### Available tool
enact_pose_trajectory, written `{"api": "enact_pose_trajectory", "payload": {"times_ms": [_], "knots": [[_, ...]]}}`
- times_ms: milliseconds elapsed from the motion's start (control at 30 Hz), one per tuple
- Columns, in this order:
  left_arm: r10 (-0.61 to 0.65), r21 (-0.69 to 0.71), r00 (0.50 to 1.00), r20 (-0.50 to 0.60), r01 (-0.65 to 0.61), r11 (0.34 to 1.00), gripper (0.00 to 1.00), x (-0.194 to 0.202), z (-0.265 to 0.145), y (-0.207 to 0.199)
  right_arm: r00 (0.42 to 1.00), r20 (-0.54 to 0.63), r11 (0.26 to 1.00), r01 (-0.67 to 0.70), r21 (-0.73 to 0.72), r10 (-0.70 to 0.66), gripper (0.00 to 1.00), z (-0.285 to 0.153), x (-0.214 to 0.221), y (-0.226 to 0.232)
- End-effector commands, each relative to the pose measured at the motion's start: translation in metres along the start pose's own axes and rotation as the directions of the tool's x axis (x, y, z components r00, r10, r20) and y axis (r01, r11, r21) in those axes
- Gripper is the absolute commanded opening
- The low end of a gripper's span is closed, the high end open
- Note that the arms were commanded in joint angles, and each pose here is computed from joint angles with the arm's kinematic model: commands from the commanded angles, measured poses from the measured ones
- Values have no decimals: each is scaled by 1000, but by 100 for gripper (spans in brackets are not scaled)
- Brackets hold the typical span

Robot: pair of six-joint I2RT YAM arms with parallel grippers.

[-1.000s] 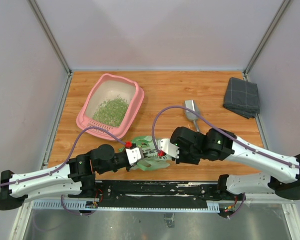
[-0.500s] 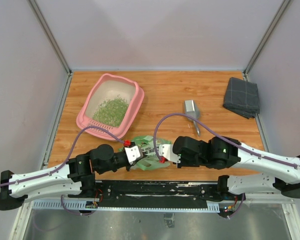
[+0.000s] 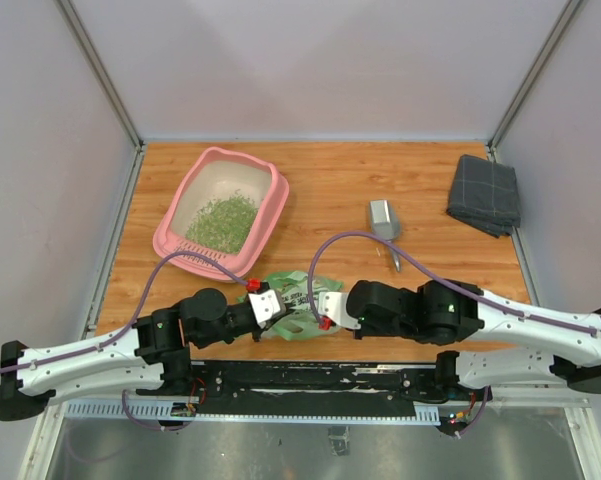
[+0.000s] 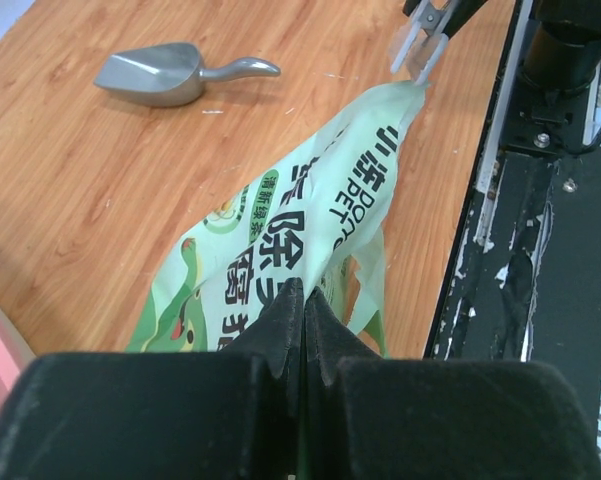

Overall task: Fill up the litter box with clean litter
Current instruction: Clamp the cat litter bag at the center of the board.

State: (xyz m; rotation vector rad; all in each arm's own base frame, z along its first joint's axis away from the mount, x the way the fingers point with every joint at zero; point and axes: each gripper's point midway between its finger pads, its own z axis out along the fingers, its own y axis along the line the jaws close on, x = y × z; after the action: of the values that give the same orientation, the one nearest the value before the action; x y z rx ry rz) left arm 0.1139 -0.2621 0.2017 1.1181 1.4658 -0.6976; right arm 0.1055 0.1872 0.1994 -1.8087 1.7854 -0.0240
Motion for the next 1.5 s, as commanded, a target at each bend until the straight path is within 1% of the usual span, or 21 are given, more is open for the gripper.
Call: {"api": "enact_pose_trajectory", "payload": {"times_ms": [0,133,267,300,367,433,500,533,567,633,733,800,867,900,967,1033,1200,1367,1433,1467], "knots": [[8,-31,958,286,1,1000,0,-78,-10,10,996,74,999,-44,-23,45,1,-11,-21,1],[24,3,955,294,-26,1000,1,-75,-9,3,983,156,995,-99,-5,99,1,-32,-40,-12],[3,59,960,279,-20,998,17,-76,-6,-7,943,301,989,-148,1,140,1,-59,-60,-25],[-9,74,961,276,-12,997,21,-78,-6,-9,926,350,989,-146,-19,143,1,-65,-68,-24],[-40,104,959,281,11,994,32,-84,-6,-14,889,438,991,-118,-68,136,1,-72,-82,-17],[-75,132,949,306,35,991,43,-96,-9,-17,850,507,990,-128,-66,143,1,-77,-93,-19],[-109,151,933,344,60,987,47,-110,-14,-19,808,562,983,-178,-54,177,1,-85,-101,-27],[-121,166,923,366,63,984,48,-117,-17,-20,771,603,975,-213,-60,206,1,-92,-108,-31],[-131,179,912,388,65,982,49,-124,-19,-22,719,652,965,-250,-81,241,1,-99,-117,-34],[-141,205,895,424,56,977,52,-136,-23,-25,588,755,948,-285,-141,289,1,-117,-138,-37],[-140,215,884,447,46,975,56,-148,-23,-26,403,855,930,-297,-214,326,1,-138,-161,-39],[-142,218,887,440,48,975,57,-151,-20,-26,309,888,921,-300,-248,340,1,-151,-172,-42],[-149,236,888,436,47,971,57,-155,-20,-29,227,909,913,-301,-276,350,1,-163,-178,-45],[-154,255,885,440,42,966,58,-158,-21,-32,196,914,908,-302,-289,356,1,-166,-180,-45],[-170,298,873,457,30,954,59,-165,-25,-39,165,916,904,-299,-307,366,1,-169,-182,-45],[-184,321,856,483,23,947,60,-172,-29,-42,153,914,902,-285,-324,376,1,-171,-184,-42],[-195,353,848,493,10,935,61,-178,-28,-48,96,911,891,-274,-363,401,1,-177,-187,-40],[-206,397,843,496,-9,918,62,-178,-26,-57,34,918,882,-293,-370,396,1,-181,-178,-43],[-208,390,847,490,0,921,62,-176,-23,-56,27,919,882,-291,-370,394,1,-182,-177,-43],[-209,387,846,490,3,922,62,-175,-23,-55,40,918,884,-289,-367,394,1,-181,-176,-42]]}}
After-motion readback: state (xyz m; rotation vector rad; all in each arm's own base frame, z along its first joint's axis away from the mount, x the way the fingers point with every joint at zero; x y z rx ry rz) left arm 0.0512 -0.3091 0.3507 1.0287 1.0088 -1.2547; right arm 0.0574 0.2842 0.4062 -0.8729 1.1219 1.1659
